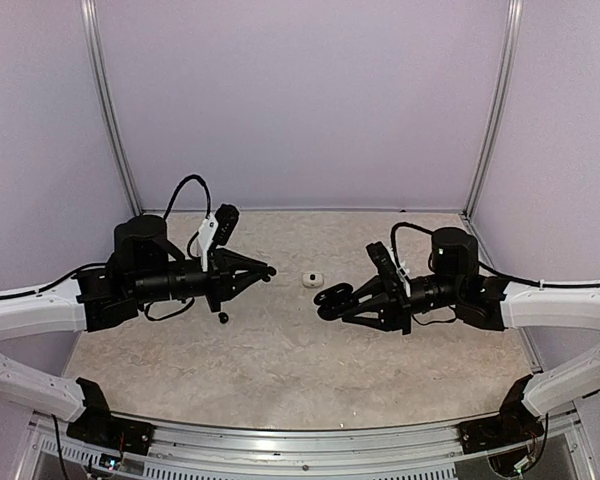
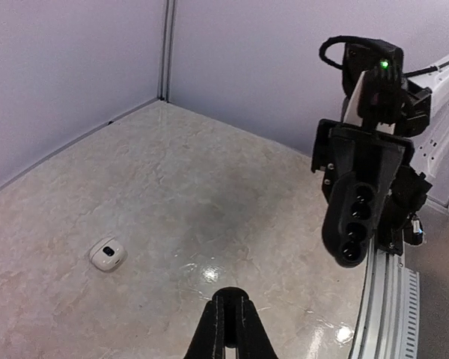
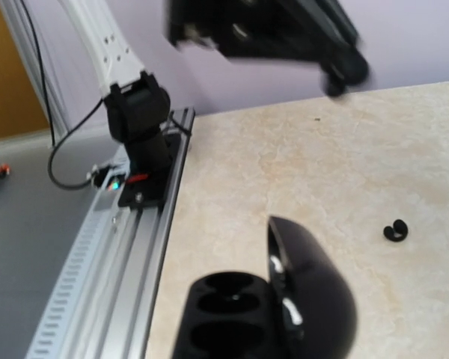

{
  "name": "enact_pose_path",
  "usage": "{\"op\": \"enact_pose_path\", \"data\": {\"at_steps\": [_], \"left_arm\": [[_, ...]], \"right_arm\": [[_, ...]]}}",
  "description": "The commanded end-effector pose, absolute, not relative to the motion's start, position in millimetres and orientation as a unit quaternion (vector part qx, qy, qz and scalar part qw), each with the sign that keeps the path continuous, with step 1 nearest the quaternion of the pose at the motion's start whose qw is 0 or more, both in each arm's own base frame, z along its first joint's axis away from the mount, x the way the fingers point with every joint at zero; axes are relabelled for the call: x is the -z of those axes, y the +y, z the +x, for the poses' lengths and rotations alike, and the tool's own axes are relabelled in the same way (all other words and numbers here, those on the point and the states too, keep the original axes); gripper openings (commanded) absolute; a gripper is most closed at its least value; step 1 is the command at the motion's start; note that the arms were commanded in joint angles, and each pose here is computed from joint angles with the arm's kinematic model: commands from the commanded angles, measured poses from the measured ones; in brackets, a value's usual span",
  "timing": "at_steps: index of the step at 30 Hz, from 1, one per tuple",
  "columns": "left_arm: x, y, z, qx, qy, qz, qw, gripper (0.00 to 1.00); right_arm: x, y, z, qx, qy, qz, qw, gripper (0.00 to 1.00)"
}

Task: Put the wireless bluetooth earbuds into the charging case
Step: Pick up the left earbud from the center of the board, then insert the left earbud into the left side groove of the charging case.

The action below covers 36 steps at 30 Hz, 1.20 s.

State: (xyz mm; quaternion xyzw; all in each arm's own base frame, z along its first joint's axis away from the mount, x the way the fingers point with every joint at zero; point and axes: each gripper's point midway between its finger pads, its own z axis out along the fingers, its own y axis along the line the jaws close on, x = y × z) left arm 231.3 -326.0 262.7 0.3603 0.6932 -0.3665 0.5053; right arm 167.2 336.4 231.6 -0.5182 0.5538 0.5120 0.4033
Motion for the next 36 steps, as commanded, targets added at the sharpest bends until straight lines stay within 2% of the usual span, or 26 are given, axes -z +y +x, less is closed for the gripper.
{"op": "enact_pose_path", "data": {"at_steps": [1,7,16,36], "left_arm": [[-292.8,-339.7,190.0,0.401,0.610,0.429,0.533,0.00],[-300.1,-361.2,155.9,0.432,0.563,0.483,0.513,0.00],[-291.8,-377.0,134.5,0.453,0.547,0.504,0.491,0.00],[-258.0,-404.9,143.7,0.408,0.585,0.525,0.464,0.00]], "right_arm": [[-224.6,339.8,151.8,-0.487,0.528,-0.557,0.417,0.09],[-224.1,350.7,145.2,-0.492,0.521,-0.572,0.400,0.06],[-225.9,358.4,143.9,-0.512,0.518,-0.569,0.380,0.00],[-237.6,361.4,138.2,-0.532,0.506,-0.564,0.378,0.00]]}}
